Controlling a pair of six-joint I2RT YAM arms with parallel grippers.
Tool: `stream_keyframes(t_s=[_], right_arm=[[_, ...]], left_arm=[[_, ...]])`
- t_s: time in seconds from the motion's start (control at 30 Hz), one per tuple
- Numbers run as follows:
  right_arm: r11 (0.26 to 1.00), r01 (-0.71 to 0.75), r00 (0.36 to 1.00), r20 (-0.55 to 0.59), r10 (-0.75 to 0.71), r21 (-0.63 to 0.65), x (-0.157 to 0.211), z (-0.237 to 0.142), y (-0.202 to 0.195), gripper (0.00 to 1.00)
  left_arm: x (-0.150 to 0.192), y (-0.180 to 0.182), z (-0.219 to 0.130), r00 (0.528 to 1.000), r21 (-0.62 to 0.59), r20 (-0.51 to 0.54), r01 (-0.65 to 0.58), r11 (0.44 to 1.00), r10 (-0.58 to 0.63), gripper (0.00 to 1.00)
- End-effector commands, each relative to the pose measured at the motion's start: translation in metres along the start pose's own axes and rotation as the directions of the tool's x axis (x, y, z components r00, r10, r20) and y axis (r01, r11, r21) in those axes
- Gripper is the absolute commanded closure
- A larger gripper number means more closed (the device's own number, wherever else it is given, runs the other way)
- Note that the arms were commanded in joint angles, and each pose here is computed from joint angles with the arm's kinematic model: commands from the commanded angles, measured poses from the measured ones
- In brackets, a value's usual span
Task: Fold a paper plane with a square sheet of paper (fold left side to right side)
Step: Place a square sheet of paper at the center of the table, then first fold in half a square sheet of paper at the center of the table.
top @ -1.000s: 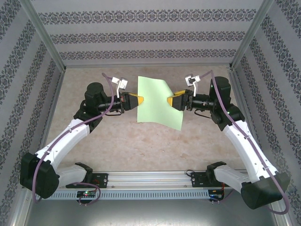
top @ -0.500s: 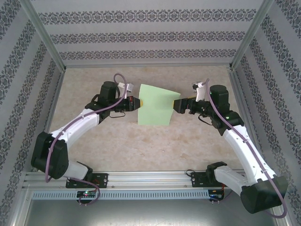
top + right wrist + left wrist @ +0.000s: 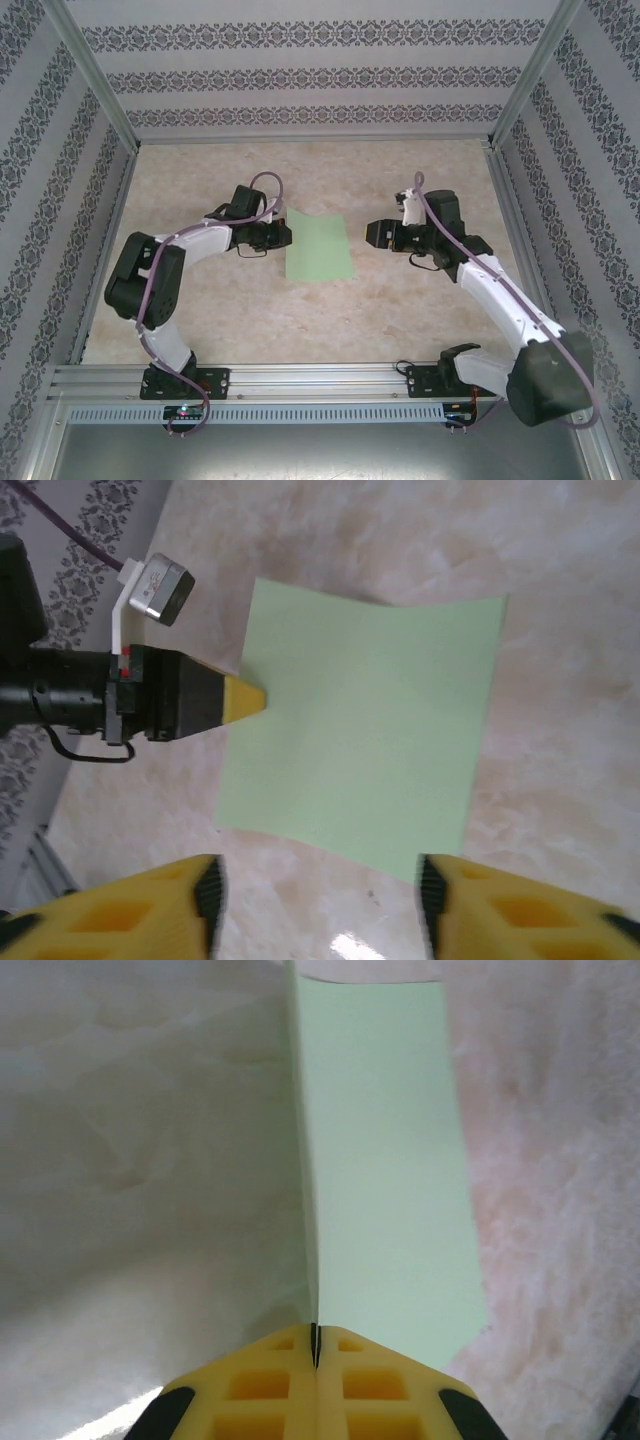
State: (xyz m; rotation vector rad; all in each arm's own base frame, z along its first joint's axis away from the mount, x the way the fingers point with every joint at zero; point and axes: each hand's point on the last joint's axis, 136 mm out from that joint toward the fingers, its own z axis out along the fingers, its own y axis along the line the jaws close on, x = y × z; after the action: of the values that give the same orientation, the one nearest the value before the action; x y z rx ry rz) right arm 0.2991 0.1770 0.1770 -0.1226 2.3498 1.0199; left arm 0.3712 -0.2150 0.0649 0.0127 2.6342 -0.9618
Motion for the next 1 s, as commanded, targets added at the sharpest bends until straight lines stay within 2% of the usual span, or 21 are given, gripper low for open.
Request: stream_keyframes(t_s=[0.0,0.13,0.23,0.43,0.73,0.87,0.97], right_arm=[[0.998,-0.029,1.000,-0.013,0.028,-0.047,-0.003,0.023,0.000,0.60],[0.996,-0.076,0.996,-0.053,0.074,-0.045,-0.003,0.058,-0.012,0.78],[0.992,-0.121,0.988,-0.094,0.122,0.016,-0.001,0.082,-0.034,0.86],[0.983,-0.166,0.965,-0.192,0.178,0.077,0.012,0.119,-0.064,0.89],[0.966,-0.177,0.933,-0.282,0.225,0.187,0.036,0.141,-0.100,0.89],[0.959,-0.171,0.923,-0.304,0.236,0.225,0.045,0.142,-0.108,0.89],[0.955,-0.160,0.919,-0.316,0.236,0.249,0.052,0.140,-0.112,0.89]], left_arm=[[-0.013,0.005,0.002,1.000,-0.019,-0.011,-0.022,1.000,0.022,1.00],[-0.019,0.008,0.008,1.000,-0.030,-0.025,-0.014,0.999,0.013,1.00],[-0.023,0.007,0.011,0.999,-0.027,-0.033,-0.005,1.000,0.004,1.00],[-0.026,0.006,0.013,0.999,-0.025,-0.034,0.005,1.000,-0.006,1.00],[-0.032,-0.002,0.012,1.000,0.002,-0.025,0.017,1.000,-0.017,0.99],[-0.035,-0.014,0.010,0.999,0.061,-0.021,0.027,0.998,-0.026,0.89],[-0.039,-0.030,0.009,0.999,0.143,-0.012,0.051,0.988,-0.050,0.71]])
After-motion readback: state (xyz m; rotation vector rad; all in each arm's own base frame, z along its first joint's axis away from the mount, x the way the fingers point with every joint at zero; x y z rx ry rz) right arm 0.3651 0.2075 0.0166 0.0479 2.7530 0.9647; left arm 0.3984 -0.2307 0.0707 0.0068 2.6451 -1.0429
